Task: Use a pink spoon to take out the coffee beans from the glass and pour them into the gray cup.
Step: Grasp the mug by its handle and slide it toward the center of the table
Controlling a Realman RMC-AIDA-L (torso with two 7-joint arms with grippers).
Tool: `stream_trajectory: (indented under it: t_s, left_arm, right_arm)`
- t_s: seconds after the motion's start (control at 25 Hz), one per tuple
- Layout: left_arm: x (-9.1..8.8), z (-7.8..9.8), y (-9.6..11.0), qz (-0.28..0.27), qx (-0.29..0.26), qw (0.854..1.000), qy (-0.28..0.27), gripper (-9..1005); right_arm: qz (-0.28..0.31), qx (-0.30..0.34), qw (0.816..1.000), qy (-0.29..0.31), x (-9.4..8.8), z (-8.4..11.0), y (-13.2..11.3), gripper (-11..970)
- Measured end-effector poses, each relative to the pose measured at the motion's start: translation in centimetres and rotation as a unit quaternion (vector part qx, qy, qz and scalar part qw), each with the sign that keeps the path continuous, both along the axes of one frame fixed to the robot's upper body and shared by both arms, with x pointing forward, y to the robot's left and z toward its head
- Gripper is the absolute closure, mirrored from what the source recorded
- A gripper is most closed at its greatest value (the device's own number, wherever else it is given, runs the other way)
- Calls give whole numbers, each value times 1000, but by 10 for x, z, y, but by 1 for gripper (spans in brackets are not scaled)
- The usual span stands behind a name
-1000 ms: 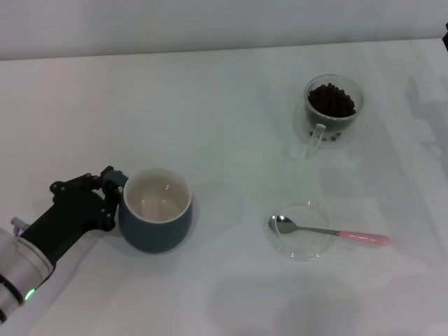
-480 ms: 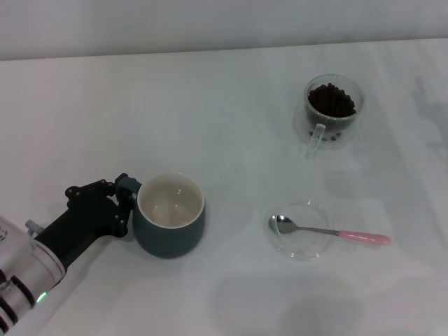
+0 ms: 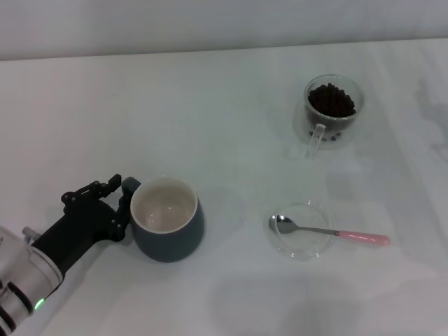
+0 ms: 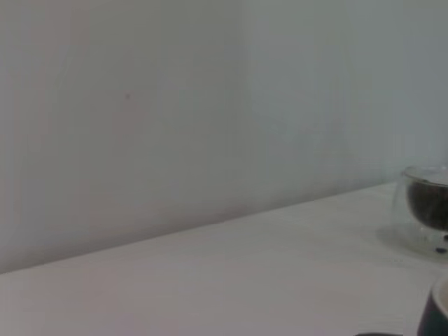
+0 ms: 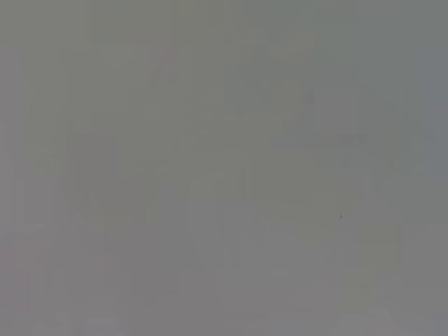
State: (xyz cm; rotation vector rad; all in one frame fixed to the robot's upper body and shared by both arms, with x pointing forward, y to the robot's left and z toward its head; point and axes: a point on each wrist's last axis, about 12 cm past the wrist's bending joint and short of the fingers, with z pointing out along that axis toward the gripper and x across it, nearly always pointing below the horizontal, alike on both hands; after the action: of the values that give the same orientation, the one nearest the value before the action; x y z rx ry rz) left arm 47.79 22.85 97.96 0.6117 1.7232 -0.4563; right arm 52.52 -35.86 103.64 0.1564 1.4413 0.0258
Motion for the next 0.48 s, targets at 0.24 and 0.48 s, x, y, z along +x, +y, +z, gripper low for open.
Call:
stream_trajectory:
  t_s: [0.24, 0.48]
  left_arm:
    - [-3, -2, 3, 4, 3, 1000, 4, 699]
    - [-11, -5, 8, 17, -2, 1000, 11, 336]
  right_arm:
    - [0, 0, 1000, 0, 0, 0, 0, 280]
    - [1, 0, 1000, -3, -1, 0, 1, 280]
